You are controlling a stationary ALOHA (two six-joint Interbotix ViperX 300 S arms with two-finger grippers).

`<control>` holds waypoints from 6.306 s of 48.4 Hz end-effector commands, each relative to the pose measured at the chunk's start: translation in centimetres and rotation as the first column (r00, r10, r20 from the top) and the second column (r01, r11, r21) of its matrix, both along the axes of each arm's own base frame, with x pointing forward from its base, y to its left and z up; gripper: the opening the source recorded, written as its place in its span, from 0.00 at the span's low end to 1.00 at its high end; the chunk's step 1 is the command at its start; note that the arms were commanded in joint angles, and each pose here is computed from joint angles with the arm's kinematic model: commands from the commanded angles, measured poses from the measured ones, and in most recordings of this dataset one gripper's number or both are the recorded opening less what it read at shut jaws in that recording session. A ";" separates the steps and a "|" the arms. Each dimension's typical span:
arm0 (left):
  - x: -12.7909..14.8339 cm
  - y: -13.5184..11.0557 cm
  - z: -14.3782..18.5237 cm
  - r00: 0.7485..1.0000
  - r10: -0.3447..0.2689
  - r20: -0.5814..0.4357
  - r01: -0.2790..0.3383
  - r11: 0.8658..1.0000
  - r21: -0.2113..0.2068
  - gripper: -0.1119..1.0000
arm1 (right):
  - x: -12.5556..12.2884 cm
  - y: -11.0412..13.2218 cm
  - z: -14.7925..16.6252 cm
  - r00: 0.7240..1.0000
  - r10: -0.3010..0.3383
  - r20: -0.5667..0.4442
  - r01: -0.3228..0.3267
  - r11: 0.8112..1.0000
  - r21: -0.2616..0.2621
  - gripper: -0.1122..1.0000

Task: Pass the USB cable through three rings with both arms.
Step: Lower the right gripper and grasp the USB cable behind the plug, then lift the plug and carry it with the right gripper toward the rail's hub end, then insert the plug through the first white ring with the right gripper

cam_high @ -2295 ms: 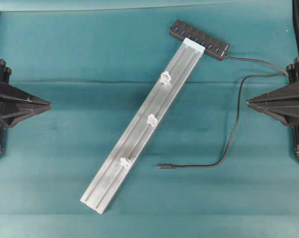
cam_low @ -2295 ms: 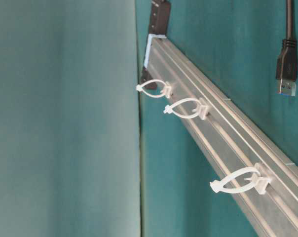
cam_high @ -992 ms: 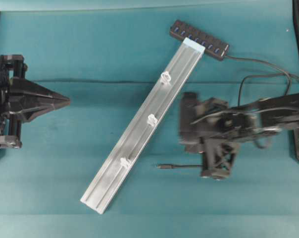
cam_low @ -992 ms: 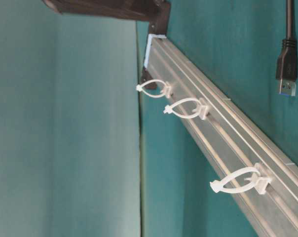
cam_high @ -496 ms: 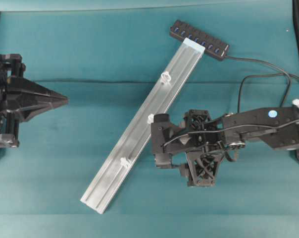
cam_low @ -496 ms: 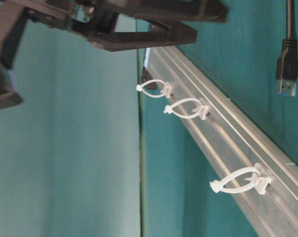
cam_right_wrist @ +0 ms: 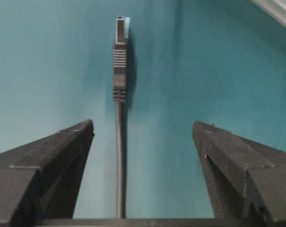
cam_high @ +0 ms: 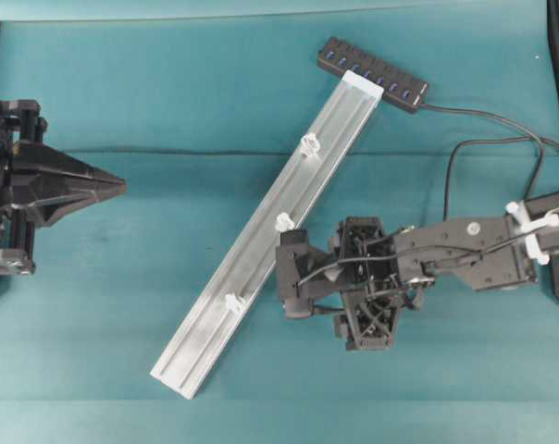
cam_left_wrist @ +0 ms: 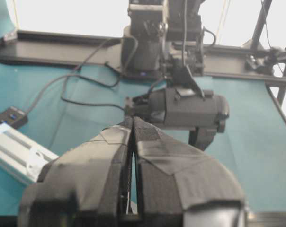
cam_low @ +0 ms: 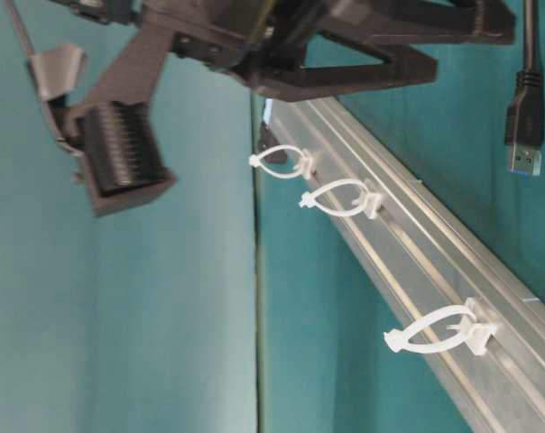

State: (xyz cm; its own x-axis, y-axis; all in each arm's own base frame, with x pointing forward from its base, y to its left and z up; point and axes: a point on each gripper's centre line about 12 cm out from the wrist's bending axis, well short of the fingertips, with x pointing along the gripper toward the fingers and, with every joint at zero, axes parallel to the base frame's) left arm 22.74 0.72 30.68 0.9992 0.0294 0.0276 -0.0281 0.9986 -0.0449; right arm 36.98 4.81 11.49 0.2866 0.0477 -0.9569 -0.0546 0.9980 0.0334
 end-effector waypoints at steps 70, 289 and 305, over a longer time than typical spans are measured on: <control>0.1 0.1 0.8 1.000 0.003 0.023 -0.003 1.000 0.007 0.11 | -0.7 2.0 -3.7 0.994 0.040 -0.098 -0.041 0.999 -0.006 0.18; 1.1 -0.5 3.9 0.999 -0.024 0.028 0.026 0.997 -0.069 0.17 | -2.4 -24.6 3.3 0.749 0.661 -0.045 -0.624 0.680 -0.384 0.18; 1.1 -0.5 3.9 0.999 -0.024 0.028 0.026 0.997 -0.068 0.17 | -1.8 -23.8 3.0 0.737 0.675 -0.024 -0.633 0.677 -0.375 0.18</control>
State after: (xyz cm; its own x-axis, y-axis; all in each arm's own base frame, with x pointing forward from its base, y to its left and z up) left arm 23.72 0.18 33.48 0.9997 0.0063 0.0245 -0.0035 0.9934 -0.1149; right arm 34.66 -19.35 14.36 0.3966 -0.0586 -0.9161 -0.6724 0.6609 -0.3333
